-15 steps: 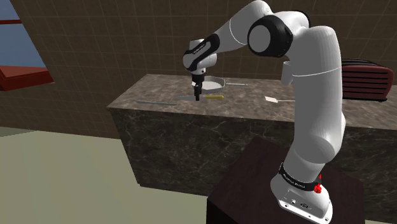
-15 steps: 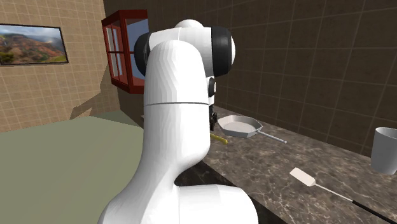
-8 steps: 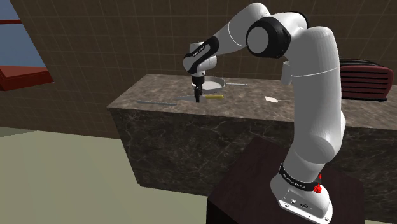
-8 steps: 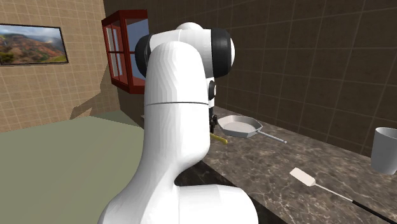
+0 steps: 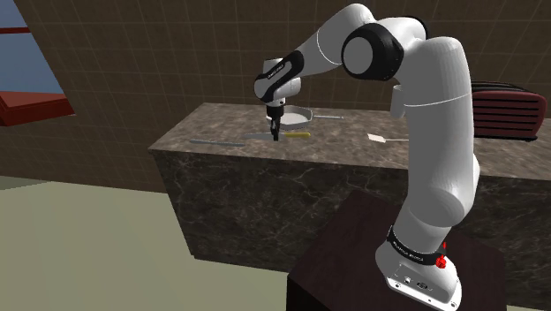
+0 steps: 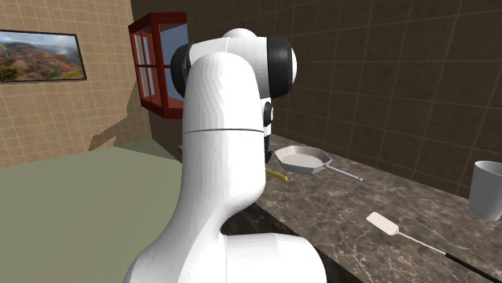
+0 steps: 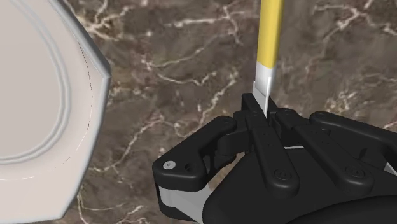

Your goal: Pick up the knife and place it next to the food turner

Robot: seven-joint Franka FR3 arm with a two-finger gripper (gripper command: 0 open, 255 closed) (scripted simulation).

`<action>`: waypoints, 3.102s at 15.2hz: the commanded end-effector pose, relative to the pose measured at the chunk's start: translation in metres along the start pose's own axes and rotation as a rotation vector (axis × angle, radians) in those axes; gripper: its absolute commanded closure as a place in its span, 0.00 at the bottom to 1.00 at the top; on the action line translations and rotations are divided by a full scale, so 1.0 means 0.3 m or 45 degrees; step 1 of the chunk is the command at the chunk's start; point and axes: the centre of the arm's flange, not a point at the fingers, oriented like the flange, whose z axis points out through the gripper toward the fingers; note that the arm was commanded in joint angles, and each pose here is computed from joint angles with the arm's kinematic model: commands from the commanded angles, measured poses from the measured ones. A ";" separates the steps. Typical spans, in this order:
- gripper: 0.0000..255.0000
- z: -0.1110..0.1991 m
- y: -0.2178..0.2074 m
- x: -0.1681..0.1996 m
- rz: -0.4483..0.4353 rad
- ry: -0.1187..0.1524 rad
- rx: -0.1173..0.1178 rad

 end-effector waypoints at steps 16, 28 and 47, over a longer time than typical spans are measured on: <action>1.00 -0.211 0.000 -0.005 0.000 0.000 0.000; 1.00 -0.411 0.000 -0.009 0.000 0.000 0.000; 1.00 -0.395 -0.039 -0.844 0.000 0.000 0.000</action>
